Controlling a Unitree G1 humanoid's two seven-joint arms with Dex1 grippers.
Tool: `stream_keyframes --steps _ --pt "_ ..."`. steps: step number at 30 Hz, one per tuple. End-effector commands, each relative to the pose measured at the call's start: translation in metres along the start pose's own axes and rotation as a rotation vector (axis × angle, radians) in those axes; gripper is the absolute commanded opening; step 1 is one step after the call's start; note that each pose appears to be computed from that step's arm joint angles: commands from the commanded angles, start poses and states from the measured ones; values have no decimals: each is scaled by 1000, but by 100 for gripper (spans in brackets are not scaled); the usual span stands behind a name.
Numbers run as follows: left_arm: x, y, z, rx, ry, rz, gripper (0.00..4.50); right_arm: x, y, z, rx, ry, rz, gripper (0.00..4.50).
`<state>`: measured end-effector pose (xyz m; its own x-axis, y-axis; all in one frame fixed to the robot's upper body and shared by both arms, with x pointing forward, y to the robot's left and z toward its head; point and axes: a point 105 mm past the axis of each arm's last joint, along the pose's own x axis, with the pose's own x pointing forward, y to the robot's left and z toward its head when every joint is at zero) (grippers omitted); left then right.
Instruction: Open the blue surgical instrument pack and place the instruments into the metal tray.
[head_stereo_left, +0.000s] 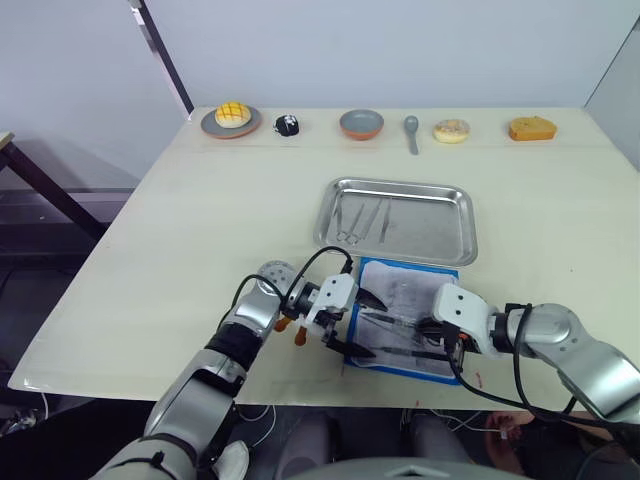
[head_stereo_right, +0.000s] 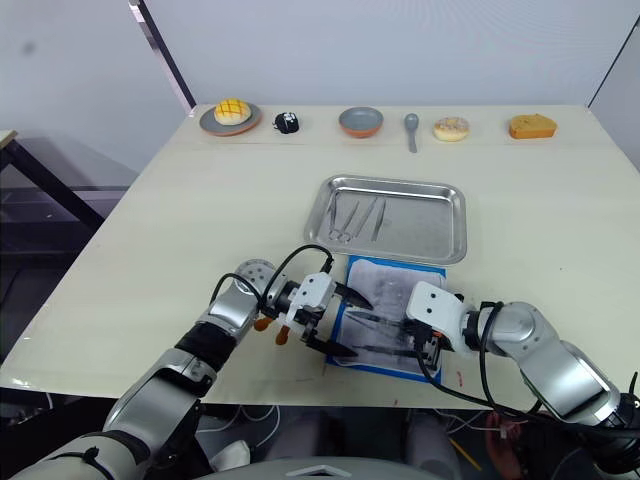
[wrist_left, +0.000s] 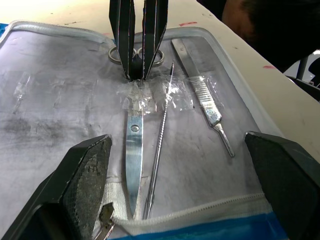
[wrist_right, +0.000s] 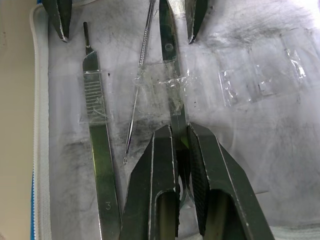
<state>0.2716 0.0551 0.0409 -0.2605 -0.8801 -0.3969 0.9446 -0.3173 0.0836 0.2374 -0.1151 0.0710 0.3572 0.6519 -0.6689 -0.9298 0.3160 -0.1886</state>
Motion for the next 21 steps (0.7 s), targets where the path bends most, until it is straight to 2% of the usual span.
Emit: stream_keyframes --steps 1,13,21 --pt "21 -36 -46 -214 81 -95 450 -4 4 9 -66 18 37 3" --pt "25 -36 -46 -220 78 -93 450 -9 6 24 -158 124 85 3" --pt "26 -37 -47 -226 74 -90 450 -16 0 27 -200 183 65 3"
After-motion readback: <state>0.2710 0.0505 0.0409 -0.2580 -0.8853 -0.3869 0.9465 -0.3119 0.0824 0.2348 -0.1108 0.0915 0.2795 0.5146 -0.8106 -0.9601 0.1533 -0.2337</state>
